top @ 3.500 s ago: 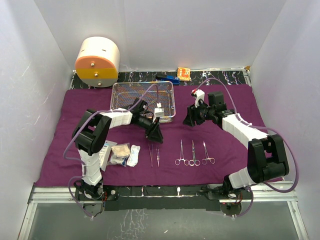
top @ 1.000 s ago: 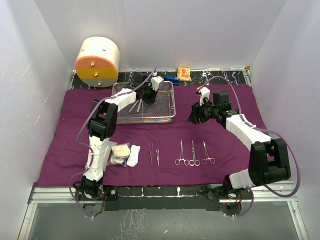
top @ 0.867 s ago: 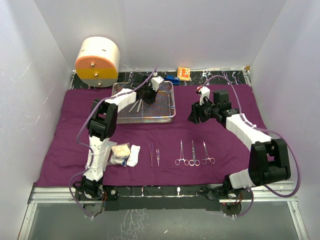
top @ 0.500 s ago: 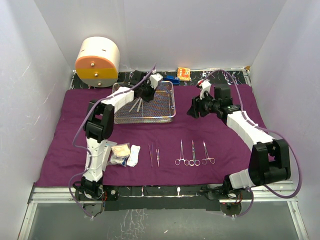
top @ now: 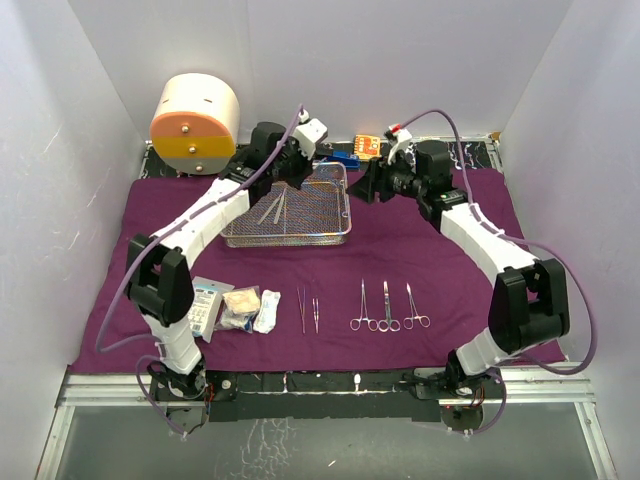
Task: Open and lay out the surgical kit
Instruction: Place the medical item in the surgical kit.
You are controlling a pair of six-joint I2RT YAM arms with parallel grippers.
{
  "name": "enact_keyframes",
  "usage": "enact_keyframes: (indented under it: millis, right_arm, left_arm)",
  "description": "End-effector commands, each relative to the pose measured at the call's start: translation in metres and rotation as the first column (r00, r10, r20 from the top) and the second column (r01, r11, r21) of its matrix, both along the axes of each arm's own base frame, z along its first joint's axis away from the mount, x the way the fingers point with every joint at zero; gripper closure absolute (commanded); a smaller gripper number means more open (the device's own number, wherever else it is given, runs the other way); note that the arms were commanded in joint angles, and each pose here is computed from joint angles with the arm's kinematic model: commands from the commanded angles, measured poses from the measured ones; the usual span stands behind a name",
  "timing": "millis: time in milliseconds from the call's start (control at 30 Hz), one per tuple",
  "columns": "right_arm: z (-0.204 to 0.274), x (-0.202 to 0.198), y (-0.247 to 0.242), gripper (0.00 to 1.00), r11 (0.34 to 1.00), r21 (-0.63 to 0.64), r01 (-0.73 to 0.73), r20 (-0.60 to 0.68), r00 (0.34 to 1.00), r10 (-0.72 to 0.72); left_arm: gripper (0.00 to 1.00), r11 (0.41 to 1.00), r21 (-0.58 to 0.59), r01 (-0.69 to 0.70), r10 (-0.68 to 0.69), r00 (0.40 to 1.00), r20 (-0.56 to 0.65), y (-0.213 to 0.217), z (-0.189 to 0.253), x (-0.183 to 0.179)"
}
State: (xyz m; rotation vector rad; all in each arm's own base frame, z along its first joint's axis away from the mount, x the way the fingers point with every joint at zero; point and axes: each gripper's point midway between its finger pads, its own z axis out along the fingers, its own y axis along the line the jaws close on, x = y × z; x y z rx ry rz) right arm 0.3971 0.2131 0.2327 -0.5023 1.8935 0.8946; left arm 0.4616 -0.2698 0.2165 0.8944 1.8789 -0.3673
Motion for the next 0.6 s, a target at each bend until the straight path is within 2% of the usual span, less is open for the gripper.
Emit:
enact_keyframes:
  millis: [0, 233, 433, 567]
  right_arm:
    - [0.065, 0.012, 0.032, 0.45, 0.983, 0.182, -0.04, 0.07, 0.997, 0.028]
    - [0.068, 0.019, 0.045, 0.4, 0.958, 0.283, -0.048, 0.005, 0.999, 0.048]
    - [0.055, 0.027, 0.046, 0.45, 0.93, 0.363, 0.055, -0.154, 0.988, 0.002]
    - [0.046, 0.03, 0.05, 0.47, 0.92, 0.386, 0.07, -0.21, 0.978, 0.014]
  left_arm:
    - [1.0, 1.0, -0.016, 0.026, -0.025, 1.0, 0.016, -0.012, 0.026, -0.034]
    - [1.0, 0.999, -0.02, 0.05, -0.05, 0.999, 0.003, -0.018, 0.028, -0.062]
    - [1.0, 0.998, -0.033, 0.063, -0.063, 0.998, -0.01, -0.019, 0.025, -0.071]
    - [1.0, 0.997, -0.037, 0.073, -0.074, 0.997, -0.021, -0.021, 0.023, -0.074]
